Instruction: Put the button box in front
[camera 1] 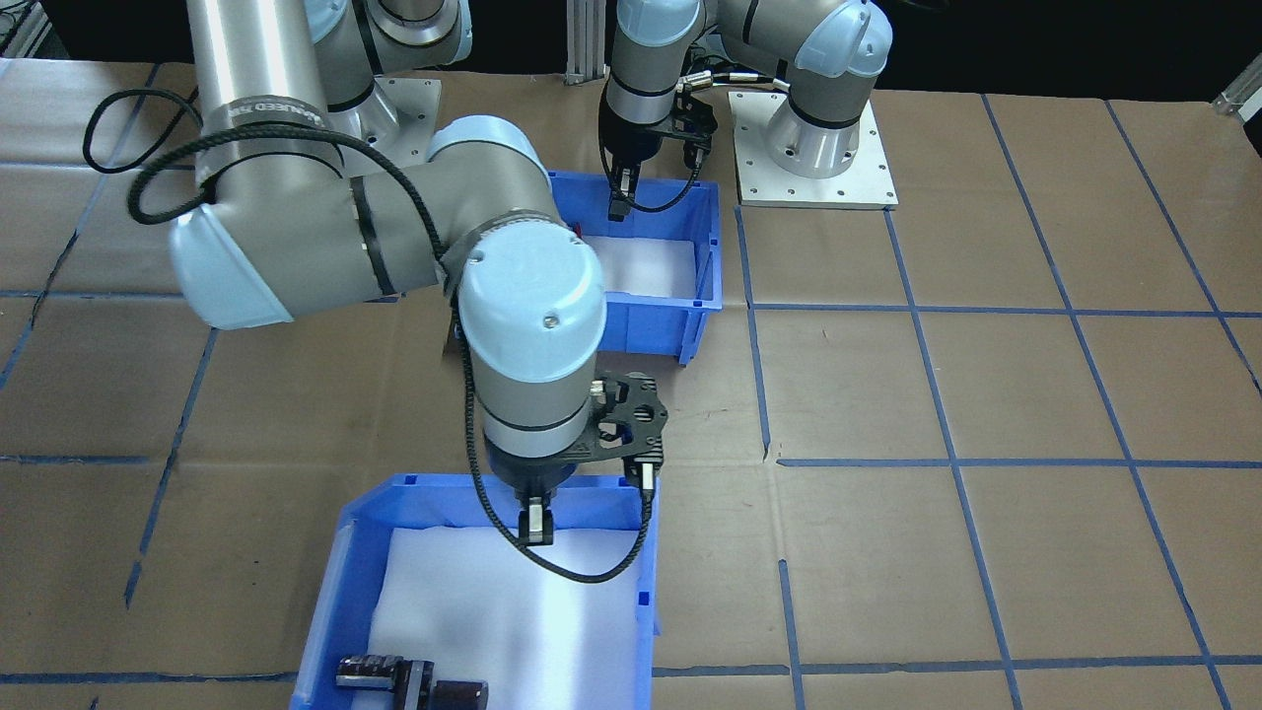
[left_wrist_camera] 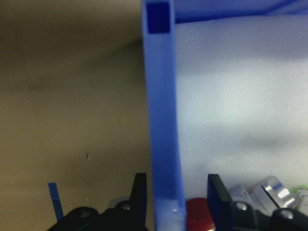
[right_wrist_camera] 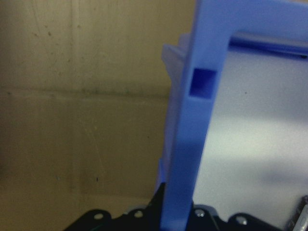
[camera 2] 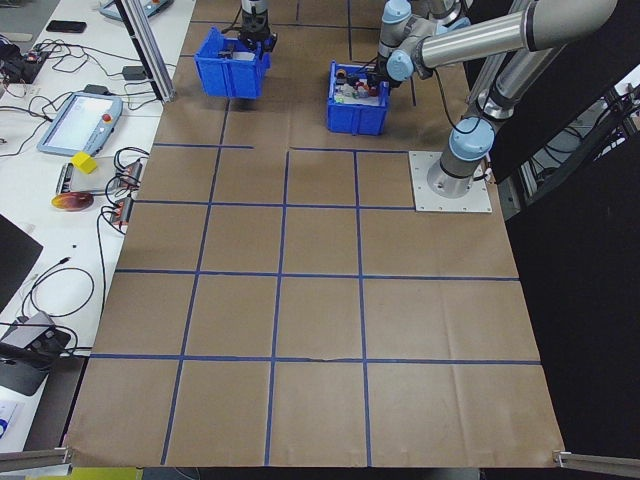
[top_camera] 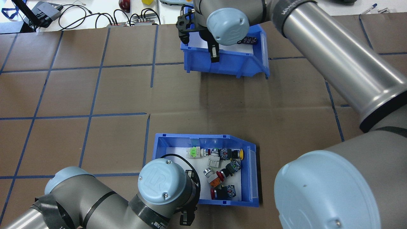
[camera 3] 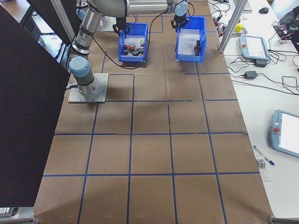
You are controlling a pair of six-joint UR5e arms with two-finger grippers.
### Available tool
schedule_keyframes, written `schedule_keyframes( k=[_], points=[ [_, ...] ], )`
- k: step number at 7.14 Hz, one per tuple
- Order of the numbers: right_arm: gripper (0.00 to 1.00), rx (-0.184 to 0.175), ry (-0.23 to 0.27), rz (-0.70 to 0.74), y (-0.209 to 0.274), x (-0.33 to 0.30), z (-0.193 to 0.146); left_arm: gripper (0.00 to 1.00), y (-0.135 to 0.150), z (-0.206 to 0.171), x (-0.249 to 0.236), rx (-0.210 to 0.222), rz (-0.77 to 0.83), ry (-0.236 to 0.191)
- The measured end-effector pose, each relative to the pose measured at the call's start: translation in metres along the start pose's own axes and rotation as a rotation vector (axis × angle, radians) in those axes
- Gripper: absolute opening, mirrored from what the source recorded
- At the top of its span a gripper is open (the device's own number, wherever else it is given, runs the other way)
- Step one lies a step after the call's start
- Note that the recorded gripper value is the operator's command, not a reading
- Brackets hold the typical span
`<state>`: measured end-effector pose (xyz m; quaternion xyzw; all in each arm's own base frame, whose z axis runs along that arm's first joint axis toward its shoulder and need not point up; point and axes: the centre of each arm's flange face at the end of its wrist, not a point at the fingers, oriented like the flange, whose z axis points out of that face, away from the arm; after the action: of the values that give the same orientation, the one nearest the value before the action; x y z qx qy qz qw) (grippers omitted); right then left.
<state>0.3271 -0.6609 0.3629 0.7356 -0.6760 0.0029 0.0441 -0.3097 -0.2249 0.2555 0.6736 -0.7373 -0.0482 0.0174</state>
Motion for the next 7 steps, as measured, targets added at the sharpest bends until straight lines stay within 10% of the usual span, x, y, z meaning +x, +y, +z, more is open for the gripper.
schedule_keyframes(
  k=[4,7],
  points=[
    [0.03,-0.091,-0.072,-0.056,0.16,-0.017,0.01,0.0,-0.001,-0.014,0.002,-0.002,-0.006,0.038],
    [0.03,-0.152,-0.094,-0.024,0.234,-0.066,0.002,0.0,-0.009,-0.071,0.054,0.021,-0.02,0.179]
  ],
)
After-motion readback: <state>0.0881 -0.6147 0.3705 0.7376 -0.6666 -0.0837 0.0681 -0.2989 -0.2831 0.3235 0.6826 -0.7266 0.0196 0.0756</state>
